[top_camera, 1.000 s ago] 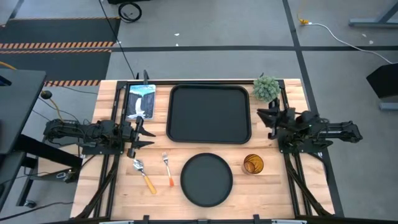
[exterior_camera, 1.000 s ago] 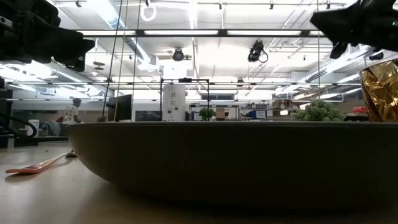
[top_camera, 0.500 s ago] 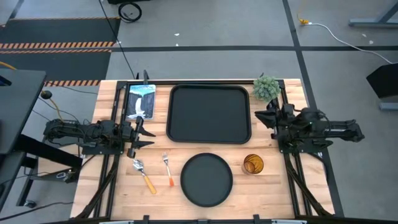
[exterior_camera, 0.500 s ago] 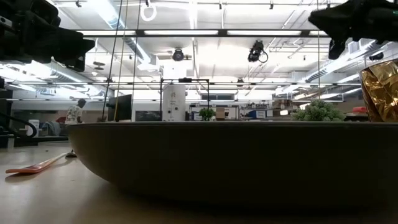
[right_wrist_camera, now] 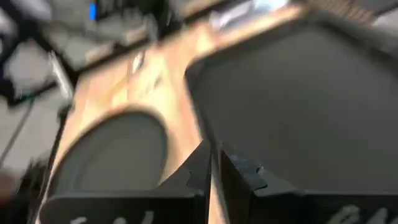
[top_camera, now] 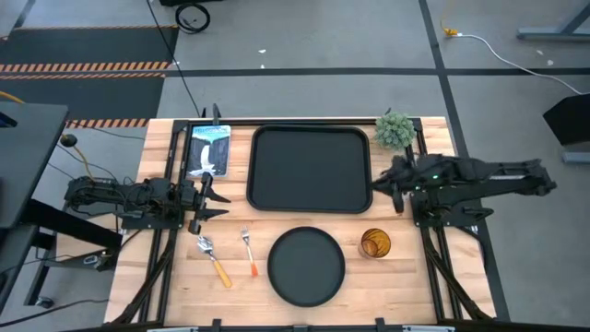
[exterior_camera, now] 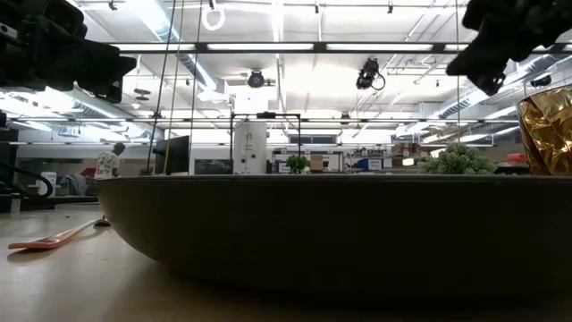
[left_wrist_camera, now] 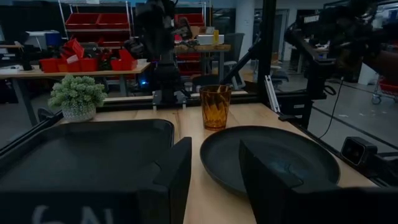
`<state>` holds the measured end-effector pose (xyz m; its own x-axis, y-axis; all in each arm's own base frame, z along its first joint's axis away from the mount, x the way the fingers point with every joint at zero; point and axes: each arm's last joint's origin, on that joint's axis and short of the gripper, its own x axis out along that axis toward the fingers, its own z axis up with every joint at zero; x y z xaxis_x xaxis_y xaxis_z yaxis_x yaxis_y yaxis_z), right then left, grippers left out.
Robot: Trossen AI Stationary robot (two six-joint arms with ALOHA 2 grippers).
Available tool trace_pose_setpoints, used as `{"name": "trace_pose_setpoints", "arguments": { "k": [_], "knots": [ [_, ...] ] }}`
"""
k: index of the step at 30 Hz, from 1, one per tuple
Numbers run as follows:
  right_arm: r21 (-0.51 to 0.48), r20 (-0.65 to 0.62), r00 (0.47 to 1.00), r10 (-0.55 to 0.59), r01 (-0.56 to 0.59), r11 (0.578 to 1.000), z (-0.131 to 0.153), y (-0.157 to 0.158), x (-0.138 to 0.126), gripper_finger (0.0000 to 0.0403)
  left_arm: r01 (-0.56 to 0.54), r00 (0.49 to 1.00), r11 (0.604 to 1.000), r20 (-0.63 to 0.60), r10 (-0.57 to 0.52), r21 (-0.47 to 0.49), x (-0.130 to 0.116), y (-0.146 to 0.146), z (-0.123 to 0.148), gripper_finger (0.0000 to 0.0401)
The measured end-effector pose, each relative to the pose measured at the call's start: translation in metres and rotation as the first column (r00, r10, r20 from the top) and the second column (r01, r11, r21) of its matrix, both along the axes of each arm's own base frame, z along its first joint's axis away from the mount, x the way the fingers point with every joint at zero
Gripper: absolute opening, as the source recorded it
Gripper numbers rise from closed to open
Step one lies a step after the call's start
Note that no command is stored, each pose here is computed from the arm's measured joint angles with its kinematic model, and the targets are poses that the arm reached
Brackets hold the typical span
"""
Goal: Pick and place plate/cup/fork/spoon on tray
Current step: Put the brown cup on the top right of the black serving tray
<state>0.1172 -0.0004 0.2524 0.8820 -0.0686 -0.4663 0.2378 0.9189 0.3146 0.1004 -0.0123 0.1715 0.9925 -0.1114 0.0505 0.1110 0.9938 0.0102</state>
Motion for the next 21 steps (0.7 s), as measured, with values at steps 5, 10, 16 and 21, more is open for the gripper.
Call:
{"name": "trace_pose_setpoints", "arguments": {
  "k": [5,10,16,21],
  "knots": [
    [-0.007,-0.232,0.971,0.067,-0.07,0.997,0.004,0.009,0.02,0.0036,0.0,1.0,1.0,0.0,0.0,0.0,0.0,0.0,0.0,0.0142],
    [0.012,-0.425,0.898,0.116,-0.122,0.992,0.019,0.021,0.042,0.0036,0.0,1.0,1.0,0.0,0.0,0.0,0.0,0.0,0.0,0.0142],
    [0.078,-0.58,0.78,0.235,-0.234,0.969,0.03,0.041,0.069,0.0036,0.0,1.0,1.0,0.0,0.0,0.0,0.0,0.0,0.0,0.0142],
    [0.091,-0.652,0.702,0.285,-0.301,0.949,0.032,0.062,0.089,0.004,0.0,1.0,1.0,0.0,0.0,0.0,0.0,0.0,0.0,0.0142]
  ]
}}
